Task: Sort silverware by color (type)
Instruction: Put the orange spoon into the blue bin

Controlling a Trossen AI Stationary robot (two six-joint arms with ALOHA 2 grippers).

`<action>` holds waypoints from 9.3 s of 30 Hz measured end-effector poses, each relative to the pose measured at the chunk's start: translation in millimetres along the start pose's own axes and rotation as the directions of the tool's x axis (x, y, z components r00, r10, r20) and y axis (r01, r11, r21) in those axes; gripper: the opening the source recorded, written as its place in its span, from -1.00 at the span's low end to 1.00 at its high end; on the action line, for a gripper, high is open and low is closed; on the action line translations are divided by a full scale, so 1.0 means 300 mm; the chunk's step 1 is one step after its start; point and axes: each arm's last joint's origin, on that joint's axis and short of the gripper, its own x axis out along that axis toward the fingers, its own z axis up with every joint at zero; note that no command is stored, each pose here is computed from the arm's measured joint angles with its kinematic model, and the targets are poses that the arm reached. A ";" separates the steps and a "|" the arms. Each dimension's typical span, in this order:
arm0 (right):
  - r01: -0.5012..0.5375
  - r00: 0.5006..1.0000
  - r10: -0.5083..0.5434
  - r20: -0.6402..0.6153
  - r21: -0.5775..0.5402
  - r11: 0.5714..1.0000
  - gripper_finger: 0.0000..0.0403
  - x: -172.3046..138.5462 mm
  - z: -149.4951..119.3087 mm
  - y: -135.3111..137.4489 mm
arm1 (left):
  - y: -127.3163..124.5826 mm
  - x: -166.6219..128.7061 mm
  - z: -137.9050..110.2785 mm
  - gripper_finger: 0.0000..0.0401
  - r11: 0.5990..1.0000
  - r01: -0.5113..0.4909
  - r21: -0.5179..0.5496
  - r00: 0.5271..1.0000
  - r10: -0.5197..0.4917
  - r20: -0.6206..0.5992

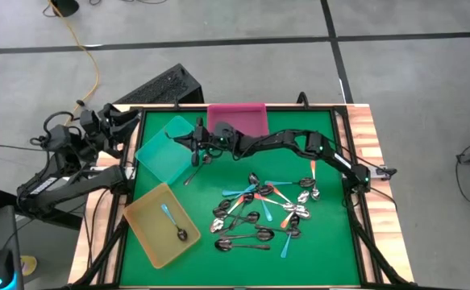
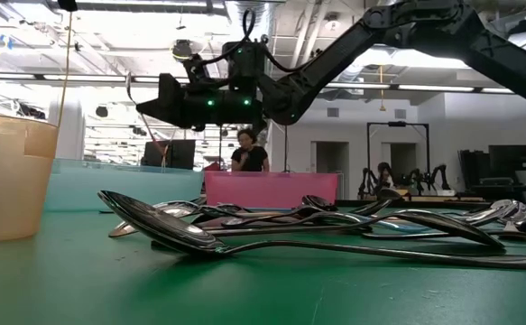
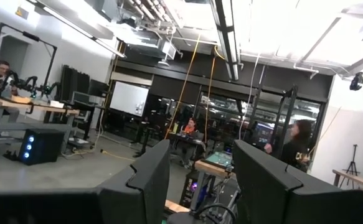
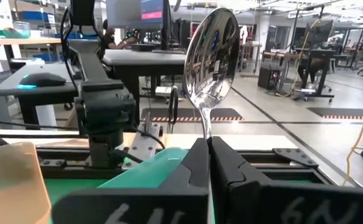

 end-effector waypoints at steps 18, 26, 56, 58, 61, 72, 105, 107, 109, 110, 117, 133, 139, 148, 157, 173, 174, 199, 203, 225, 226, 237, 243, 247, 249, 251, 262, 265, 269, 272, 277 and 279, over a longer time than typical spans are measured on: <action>-0.020 0.996 0.015 0.093 0.057 0.998 -0.96 0.042 -0.091 -0.016 | 0.003 0.000 0.002 -0.21 0.999 -0.035 0.004 0.999 0.035 0.014; -0.049 0.997 0.045 0.062 0.058 0.997 -0.96 0.096 -0.041 -0.024 | 0.003 0.000 0.002 -0.21 0.999 -0.036 0.004 0.999 0.036 0.013; -0.078 0.949 0.064 -0.310 -0.031 0.996 -0.96 0.097 -0.133 -0.011 | 0.010 0.000 -0.006 -0.21 0.995 -0.083 0.046 0.997 0.083 -0.004; -0.078 0.948 0.064 -0.311 -0.031 0.996 -0.96 0.097 -0.134 -0.011 | 0.010 -0.001 -0.007 -0.21 0.995 -0.084 0.046 0.996 0.084 -0.006; -0.068 0.949 0.056 -0.311 -0.029 0.997 -0.95 0.097 -0.134 -0.015 | 0.010 -0.001 -0.007 -0.21 0.995 -0.083 0.046 0.996 0.084 -0.007; -0.024 0.948 0.010 -0.317 -0.040 0.999 -0.50 0.096 -0.135 -0.019 | 0.011 -0.001 -0.009 -0.21 0.995 -0.085 0.048 0.996 0.086 -0.013; 0.296 0.201 -0.124 -0.972 -0.060 0.953 -0.38 -0.762 0.727 0.112 | 0.018 -0.002 -0.033 -0.21 0.992 -0.099 0.075 0.991 0.105 -0.087; 0.335 0.201 -0.132 -0.971 -0.059 0.940 -0.38 -0.835 0.719 0.163 | 0.018 -0.002 -0.033 -0.21 0.992 -0.099 0.075 0.991 0.105 -0.087; 0.377 0.172 -0.144 -0.975 -0.070 0.924 -0.38 -0.916 0.676 0.204 | 0.018 -0.002 -0.033 -0.21 0.992 -0.099 0.075 0.991 0.105 -0.087; 0.395 0.153 -0.152 -0.977 -0.081 0.915 -0.38 -0.949 0.640 0.228 | 0.018 -0.002 -0.033 -0.21 0.992 -0.099 0.075 0.991 0.105 -0.087; 0.545 0.269 -0.080 -0.960 0.083 0.834 -0.38 -1.108 0.426 0.376 | 0.019 -0.003 -0.038 -0.21 0.992 -0.104 0.076 0.989 0.111 -0.102; 0.868 -0.043 -0.276 -0.960 -0.173 0.465 -0.38 -1.252 0.156 0.431 | 0.023 -0.005 -0.049 -0.21 0.991 -0.113 0.077 0.983 0.123 -0.136; 0.909 -0.049 -0.267 -0.962 -0.154 0.386 -0.34 -1.247 0.157 0.411 | 0.023 -0.005 -0.048 -0.21 0.991 -0.113 0.078 0.983 0.122 -0.135; 0.920 -0.134 -0.267 -0.954 -0.220 0.325 0.05 -1.271 0.131 0.386 | 0.023 -0.005 -0.050 -0.21 0.990 -0.113 0.078 0.983 0.123 -0.138; 0.925 -0.144 -0.277 -0.950 -0.229 0.304 0.05 -1.275 0.097 0.386 | 0.023 -0.005 -0.051 -0.21 0.990 -0.114 0.078 0.982 0.124 -0.143; 0.883 -0.211 -0.242 -0.947 -0.290 0.368 -0.02 -1.190 -0.019 0.414 | 0.024 -0.005 -0.052 -0.21 0.992 -0.119 0.050 0.981 0.125 -0.147; 0.886 -0.203 -0.240 -0.949 -0.283 0.368 -0.02 -1.187 -0.015 0.414 | 0.024 -0.005 -0.052 -0.21 0.992 -0.119 0.050 0.981 0.125 -0.146; 0.927 -0.086 -0.265 -0.960 -0.175 0.333 -0.02 -1.149 -0.016 0.403 | 0.024 -0.005 -0.052 -0.21 0.991 -0.123 0.050 0.981 0.129 -0.146; 0.914 -0.085 -0.216 -0.973 -0.162 0.372 -0.04 -1.127 -0.040 0.402 | 0.024 -0.005 -0.053 -0.21 0.991 -0.123 0.051 0.980 0.130 -0.149; 0.897 -0.121 -0.105 -0.987 -0.154 0.415 -0.96 -1.125 -0.050 0.365 | 0.026 -0.006 -0.057 -0.21 0.991 -0.127 0.052 0.978 0.133 -0.161; 0.897 -0.121 -0.105 -0.987 -0.154 0.415 -0.96 -1.125 -0.050 0.365 | 0.026 -0.006 -0.057 -0.21 0.991 -0.127 0.052 0.978 0.134 -0.161; 0.877 -0.114 -0.157 -0.981 -0.173 0.447 -0.95 -1.083 -0.006 0.354 | 0.025 -0.006 -0.057 -0.21 0.991 -0.126 0.052 0.978 0.133 -0.161; 0.872 -0.064 -0.209 -0.976 -0.156 0.464 -0.95 -1.039 0.035 0.323 | 0.026 -0.006 -0.057 -0.21 0.991 -0.126 0.052 0.978 0.133 -0.161; 0.876 -0.056 -0.228 -0.972 -0.158 0.455 -0.95 -1.023 0.055 0.297 | 0.026 -0.006 -0.057 -0.21 0.991 -0.127 0.052 0.978 0.134 -0.161; 0.875 -0.064 -0.246 -0.967 -0.173 0.452 -0.95 -1.021 0.063 0.287 | 0.026 -0.006 -0.057 -0.21 0.991 -0.127 0.052 0.978 0.134 -0.161; 0.872 -0.055 -0.276 -0.960 -0.181 0.455 -0.95 -1.012 0.074 0.280 | 0.026 -0.006 -0.057 -0.21 0.991 -0.127 0.052 0.978 0.133 -0.161; 0.863 -0.010 -0.457 -0.889 -0.239 0.445 -0.95 -0.938 0.206 0.205 | 0.026 -0.006 -0.057 -0.21 0.991 -0.127 0.052 0.978 0.134 -0.162; 0.857 0.055 -0.511 -0.858 -0.222 0.465 -0.95 -0.900 0.252 0.172 | 0.026 -0.006 -0.057 -0.21 0.991 -0.127 0.052 0.978 0.134 -0.162; 0.835 0.196 -0.554 -0.809 -0.158 0.527 -0.96 -0.836 0.303 0.120 | 0.026 -0.006 -0.058 -0.21 0.990 -0.127 0.052 0.977 0.134 -0.164; 0.816 0.318 -0.583 -0.748 -0.098 0.570 -0.96 -0.791 0.330 0.079 | 0.026 -0.007 -0.059 -0.21 0.990 -0.128 0.052 0.977 0.135 -0.167; 0.697 0.566 -0.592 -0.574 -0.051 0.716 -0.96 -0.698 0.382 0.028 | 0.026 -0.007 -0.059 -0.21 0.990 -0.128 0.053 0.977 0.135 -0.167; 0.618 0.646 -0.571 -0.507 -0.092 0.781 -0.96 -0.660 0.387 0.024 | 0.026 -0.007 -0.059 -0.21 0.990 -0.128 0.052 0.977 0.135 -0.167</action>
